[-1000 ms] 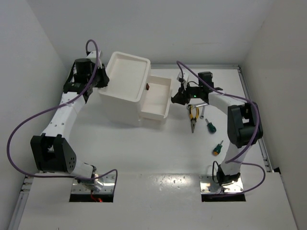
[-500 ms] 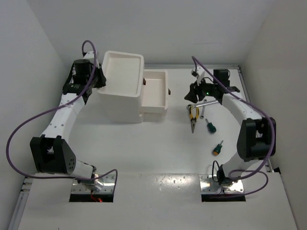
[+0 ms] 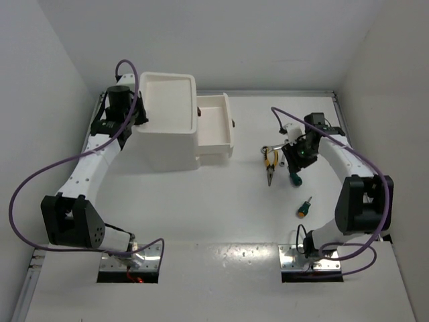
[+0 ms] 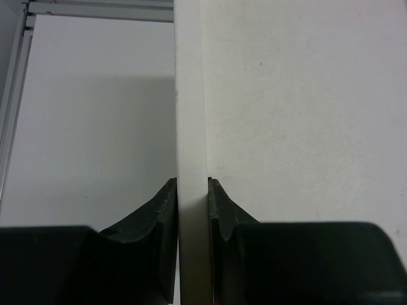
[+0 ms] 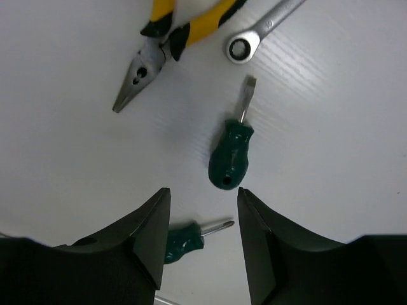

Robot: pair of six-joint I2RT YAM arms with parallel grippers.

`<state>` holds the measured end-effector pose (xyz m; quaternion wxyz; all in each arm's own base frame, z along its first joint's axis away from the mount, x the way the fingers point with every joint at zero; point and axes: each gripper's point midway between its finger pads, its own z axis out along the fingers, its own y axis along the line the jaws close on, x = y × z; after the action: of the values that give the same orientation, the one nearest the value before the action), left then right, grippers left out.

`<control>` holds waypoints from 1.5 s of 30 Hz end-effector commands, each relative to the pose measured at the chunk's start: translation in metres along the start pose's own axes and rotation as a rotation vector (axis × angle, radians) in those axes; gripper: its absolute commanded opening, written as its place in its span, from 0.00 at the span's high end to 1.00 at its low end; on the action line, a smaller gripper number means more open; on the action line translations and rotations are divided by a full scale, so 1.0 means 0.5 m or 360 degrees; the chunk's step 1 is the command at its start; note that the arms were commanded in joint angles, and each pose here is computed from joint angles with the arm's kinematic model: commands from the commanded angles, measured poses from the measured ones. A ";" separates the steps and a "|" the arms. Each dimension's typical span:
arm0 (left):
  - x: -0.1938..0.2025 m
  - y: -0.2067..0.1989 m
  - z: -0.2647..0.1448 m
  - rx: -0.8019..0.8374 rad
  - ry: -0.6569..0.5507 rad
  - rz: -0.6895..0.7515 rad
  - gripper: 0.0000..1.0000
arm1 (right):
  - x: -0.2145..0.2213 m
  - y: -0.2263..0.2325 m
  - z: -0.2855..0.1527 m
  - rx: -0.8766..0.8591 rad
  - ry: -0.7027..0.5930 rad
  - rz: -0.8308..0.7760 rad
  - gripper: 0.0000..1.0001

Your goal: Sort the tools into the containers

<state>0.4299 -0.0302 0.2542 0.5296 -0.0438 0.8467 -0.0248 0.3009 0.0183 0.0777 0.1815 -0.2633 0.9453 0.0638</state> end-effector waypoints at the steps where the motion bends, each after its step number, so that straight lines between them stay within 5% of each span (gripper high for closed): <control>1: 0.147 -0.013 -0.015 0.0046 0.0399 0.0006 0.96 | 0.053 -0.023 0.006 0.0113 0.0196 0.0074 0.53; 26: 0.094 -0.044 -0.015 0.0159 0.0348 0.0076 0.43 | 0.076 -0.060 0.124 0.0164 0.0446 0.0282 0.45; 30: 0.081 -0.045 -0.019 0.0163 0.0331 0.0090 0.39 | 0.072 -0.066 0.137 0.0161 0.0452 0.0283 0.52; 37: 0.013 -0.039 -0.027 0.0111 0.0203 0.0088 0.39 | 0.074 -0.060 0.138 0.0131 0.0470 0.0288 1.00; 41: -0.040 -0.040 -0.055 0.0133 0.0081 0.0072 0.38 | 0.014 -0.031 0.075 -0.0055 0.0268 0.0279 1.00; 45: -0.080 -0.043 -0.084 0.0150 -0.0049 0.0064 0.25 | -0.105 -0.007 -0.058 -0.0116 -0.0194 0.0141 1.00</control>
<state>0.4176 -0.0462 0.2628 0.4909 -0.0050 0.8701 -0.0448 0.3040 0.0092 0.0362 0.0834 -0.1886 0.9759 0.0709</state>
